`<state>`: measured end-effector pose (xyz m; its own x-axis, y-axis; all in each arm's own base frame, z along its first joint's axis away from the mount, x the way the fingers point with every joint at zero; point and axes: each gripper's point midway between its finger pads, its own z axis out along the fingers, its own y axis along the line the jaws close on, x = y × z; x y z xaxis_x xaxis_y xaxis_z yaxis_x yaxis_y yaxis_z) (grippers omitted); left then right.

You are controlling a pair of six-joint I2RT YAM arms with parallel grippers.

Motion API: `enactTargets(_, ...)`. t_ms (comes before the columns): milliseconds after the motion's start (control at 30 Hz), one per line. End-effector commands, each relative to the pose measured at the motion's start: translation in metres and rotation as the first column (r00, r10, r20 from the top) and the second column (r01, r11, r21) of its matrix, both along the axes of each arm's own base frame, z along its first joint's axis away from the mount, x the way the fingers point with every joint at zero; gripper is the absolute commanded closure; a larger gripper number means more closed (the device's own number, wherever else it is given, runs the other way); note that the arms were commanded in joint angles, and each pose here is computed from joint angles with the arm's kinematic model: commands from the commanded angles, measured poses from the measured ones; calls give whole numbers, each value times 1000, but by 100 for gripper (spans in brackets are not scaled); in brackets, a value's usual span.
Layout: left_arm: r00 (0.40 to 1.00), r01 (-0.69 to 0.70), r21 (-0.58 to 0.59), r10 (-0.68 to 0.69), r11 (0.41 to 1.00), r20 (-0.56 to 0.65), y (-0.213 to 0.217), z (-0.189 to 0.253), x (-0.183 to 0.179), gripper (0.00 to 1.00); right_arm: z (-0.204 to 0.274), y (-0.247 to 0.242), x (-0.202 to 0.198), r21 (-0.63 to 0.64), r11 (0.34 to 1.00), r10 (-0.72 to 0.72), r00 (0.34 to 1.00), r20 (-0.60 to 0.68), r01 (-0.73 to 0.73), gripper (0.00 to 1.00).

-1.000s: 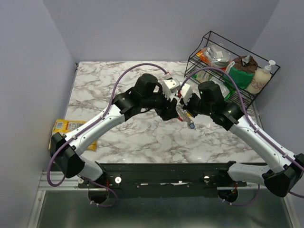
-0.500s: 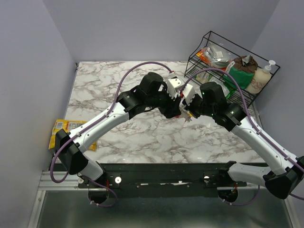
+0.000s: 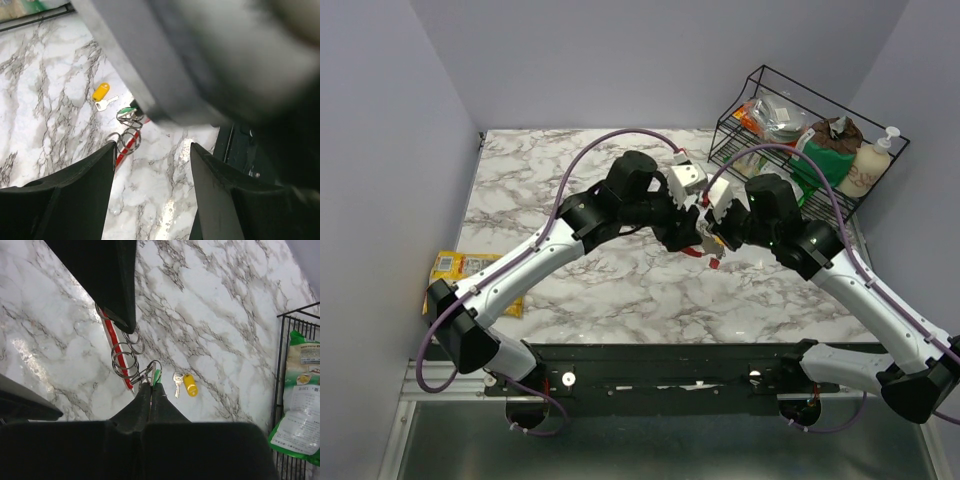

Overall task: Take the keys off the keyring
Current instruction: Remove the key from the keyring.

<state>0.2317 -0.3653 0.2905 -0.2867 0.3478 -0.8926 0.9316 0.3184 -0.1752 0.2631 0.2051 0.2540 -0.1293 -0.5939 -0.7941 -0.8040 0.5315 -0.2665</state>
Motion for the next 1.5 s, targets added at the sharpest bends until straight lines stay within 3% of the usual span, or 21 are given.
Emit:
enactTargets(0,995,102,-83,-100,991,31,11,31,-21,29,11,2,3,55,998,-6,999,32,4,99)
enactTargets(200,997,66,-150,-72,986,-40,25,39,-9,28,15,6,-8,81,995,52,998,46,-56,99)
enactTargets(300,997,59,-150,-65,987,-31,26,34,-9,28,16,1,1,65,998,4,999,49,-7,99)
enactTargets(833,996,-48,-22,50,999,74,14,10,0,34,22,11,8,147,989,6,991,-132,14,99)
enactTargets(1067,990,-92,17,89,996,113,4,4,12,40,21,13,6,167,986,20,985,-172,9,99)
enactTargets(1467,981,-120,73,108,990,159,-12,-4,14,40,23,16,-3,200,980,57,978,-199,-17,99)
